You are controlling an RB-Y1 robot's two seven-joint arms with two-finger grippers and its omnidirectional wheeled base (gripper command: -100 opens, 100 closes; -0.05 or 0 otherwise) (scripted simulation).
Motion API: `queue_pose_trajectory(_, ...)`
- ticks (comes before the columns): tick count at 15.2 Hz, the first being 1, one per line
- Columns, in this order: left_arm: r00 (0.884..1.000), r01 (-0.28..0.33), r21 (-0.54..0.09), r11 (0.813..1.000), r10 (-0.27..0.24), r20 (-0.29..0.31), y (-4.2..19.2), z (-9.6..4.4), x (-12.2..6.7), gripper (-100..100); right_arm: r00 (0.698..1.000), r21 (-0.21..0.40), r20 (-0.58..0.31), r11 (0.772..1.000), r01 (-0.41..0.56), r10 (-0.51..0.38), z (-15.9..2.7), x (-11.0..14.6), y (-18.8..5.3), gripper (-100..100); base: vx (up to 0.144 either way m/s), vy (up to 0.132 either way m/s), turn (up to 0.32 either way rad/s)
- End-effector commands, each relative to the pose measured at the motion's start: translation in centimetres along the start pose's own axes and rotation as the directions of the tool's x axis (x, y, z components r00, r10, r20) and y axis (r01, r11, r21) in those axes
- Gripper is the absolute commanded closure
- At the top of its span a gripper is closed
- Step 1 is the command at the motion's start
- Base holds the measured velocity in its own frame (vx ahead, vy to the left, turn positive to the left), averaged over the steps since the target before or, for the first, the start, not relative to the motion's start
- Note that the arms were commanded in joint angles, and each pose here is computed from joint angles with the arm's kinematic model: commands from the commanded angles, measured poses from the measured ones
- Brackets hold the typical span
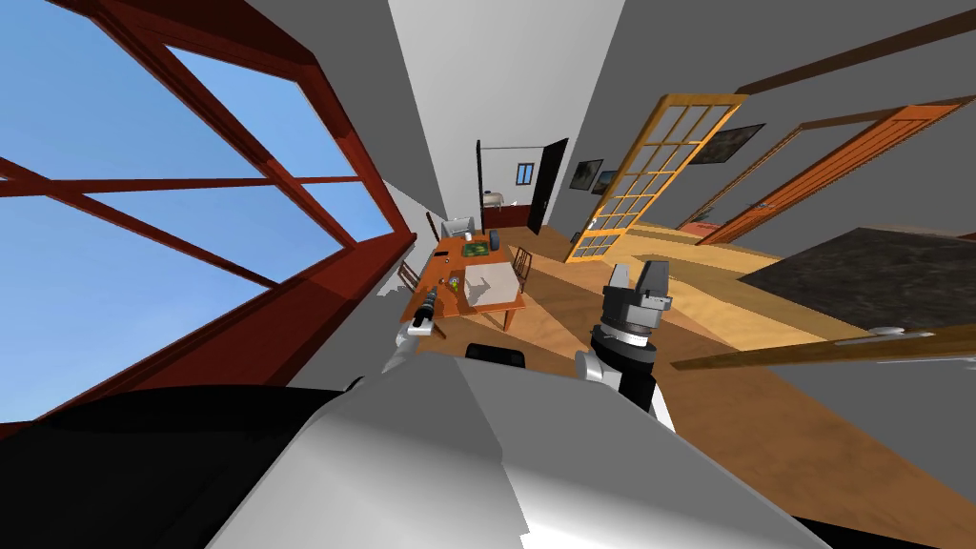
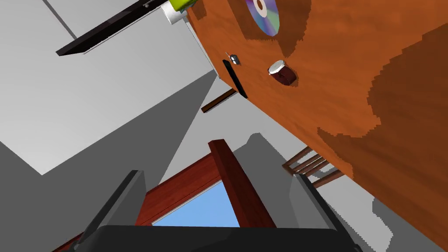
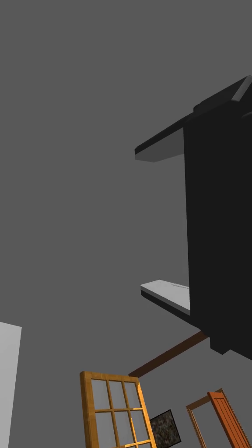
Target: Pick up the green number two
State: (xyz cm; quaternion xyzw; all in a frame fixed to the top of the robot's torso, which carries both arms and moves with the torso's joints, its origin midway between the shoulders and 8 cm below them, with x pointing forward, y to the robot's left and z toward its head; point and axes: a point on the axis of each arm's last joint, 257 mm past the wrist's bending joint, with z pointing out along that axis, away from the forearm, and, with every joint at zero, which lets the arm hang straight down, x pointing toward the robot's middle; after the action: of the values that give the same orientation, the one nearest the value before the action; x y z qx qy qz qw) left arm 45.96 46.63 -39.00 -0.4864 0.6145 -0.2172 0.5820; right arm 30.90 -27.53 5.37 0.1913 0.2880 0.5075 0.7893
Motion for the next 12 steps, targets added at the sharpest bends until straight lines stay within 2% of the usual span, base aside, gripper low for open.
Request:
queue_pose_trajectory(1,0.999,0.023,-0.043,0.999,-0.024,-0.031,0.9,-0.1,2.7,-100,1.0,0.0,0.0,1.0,0.0,0.0,0.0,0.0,0.0,0,0.032,-0.058,-0.082)
queue_pose_trajectory(2,0.999,0.023,-0.043,0.999,-0.024,-0.031,0.9,-0.1,2.7,-100,1.0,0.0,0.0,1.0,0.0,0.0,0.0,0.0,0.0,0,0.113,-0.055,-0.131)
queue_pose_trajectory(7,0.996,0.012,-0.116,0.993,-0.021,-0.081,3.4,-1.7,6.4,-100,1.0,0.0,0.0,1.0,0.0,0.0,0.0,0.0,0.0,0,0.133,0.017,-0.099)
queue_pose_trajectory(8,0.997,0.018,-0.098,0.995,-0.025,-0.069,2.7,-1.4,5.7,-100,1.0,0.0,0.0,1.0,0.0,0.0,0.0,0.0,0.0,0,0.074,0.022,-0.039)
queue_pose_trajectory(9,0.999,0.013,-0.068,0.998,-0.016,-0.045,0.8,-0.3,4.3,-100,1.0,0.0,0.0,1.0,0.0,0.0,0.0,0.0,0.0,0,0.018,-0.002,-0.032)
queue_pose_trajectory(10,0.998,0.014,-0.09,0.996,-0.02,-0.063,2.0,-1.1,5.3,-100,1.0,0.0,0.0,1.0,0.0,0.0,0.0,0.0,0.0,0,0.006,-0.004,-0.018)
queue_pose_trajectory(11,0.997,0.015,-0.103,0.995,-0.022,-0.073,2.8,-1.4,5.9,100,1.0,0.0,0.0,1.0,0.0,0.0,0.0,0.0,0.0,0,0.002,0.003,0.02)
queue_pose_trajectory(12,0.998,0.014,-0.092,0.996,-0.02,-0.064,2.1,-1.1,5.3,100,1.0,0.0,0.0,1.0,0.0,0.0,0.0,0.0,0.0,0,0.0,0.001,0.012)
